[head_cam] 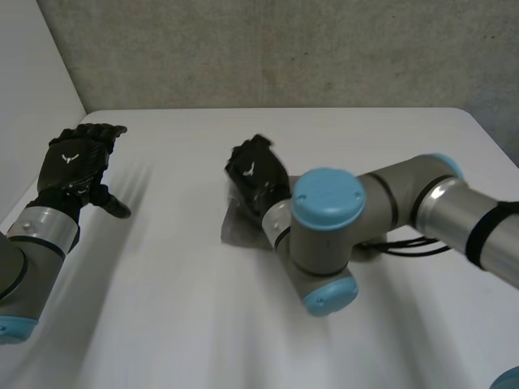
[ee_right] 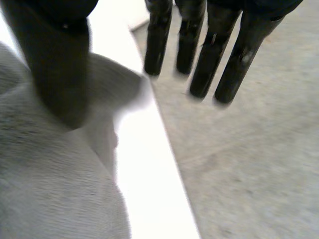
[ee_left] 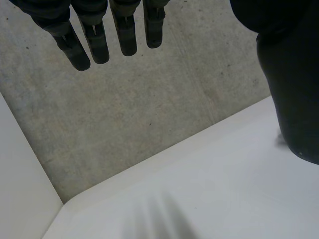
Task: Fold the towel.
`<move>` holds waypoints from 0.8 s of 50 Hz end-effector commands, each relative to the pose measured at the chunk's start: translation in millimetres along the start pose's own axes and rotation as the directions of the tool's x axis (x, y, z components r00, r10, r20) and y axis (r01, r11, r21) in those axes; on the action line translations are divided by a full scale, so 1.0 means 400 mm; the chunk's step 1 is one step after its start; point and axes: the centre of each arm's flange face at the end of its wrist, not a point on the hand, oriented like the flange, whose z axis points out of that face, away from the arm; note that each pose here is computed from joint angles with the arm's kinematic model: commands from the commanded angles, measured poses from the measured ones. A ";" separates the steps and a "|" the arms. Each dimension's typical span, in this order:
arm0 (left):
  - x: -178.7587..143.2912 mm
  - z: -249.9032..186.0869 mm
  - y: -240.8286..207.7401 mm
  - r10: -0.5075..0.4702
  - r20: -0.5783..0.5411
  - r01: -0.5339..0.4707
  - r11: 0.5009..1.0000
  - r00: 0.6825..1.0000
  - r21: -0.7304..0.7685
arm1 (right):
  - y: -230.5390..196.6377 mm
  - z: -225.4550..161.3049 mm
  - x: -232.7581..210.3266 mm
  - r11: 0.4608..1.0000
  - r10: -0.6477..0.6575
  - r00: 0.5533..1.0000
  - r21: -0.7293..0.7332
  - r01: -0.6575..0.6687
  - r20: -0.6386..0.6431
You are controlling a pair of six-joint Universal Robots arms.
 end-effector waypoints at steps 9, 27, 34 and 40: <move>0.002 -0.001 0.002 0.001 -0.004 -0.001 1.000 1.000 -0.002 | 0.182 -0.122 0.197 0.936 0.128 0.991 -0.327 -0.132 -0.031; 0.034 -0.013 0.002 -0.005 -0.036 0.005 1.000 0.999 -0.006 | 0.376 -0.241 0.214 0.826 0.262 0.964 -0.507 -0.247 -0.043; 0.038 -0.017 0.003 -0.006 -0.040 0.005 1.000 0.999 -0.008 | 0.332 -0.198 0.318 0.879 0.221 0.959 -0.389 -0.275 -0.178; 0.038 -0.014 -0.012 -0.003 -0.040 0.003 1.000 0.999 0.011 | 0.225 -0.136 0.377 0.938 0.200 0.955 -0.238 -0.251 -0.218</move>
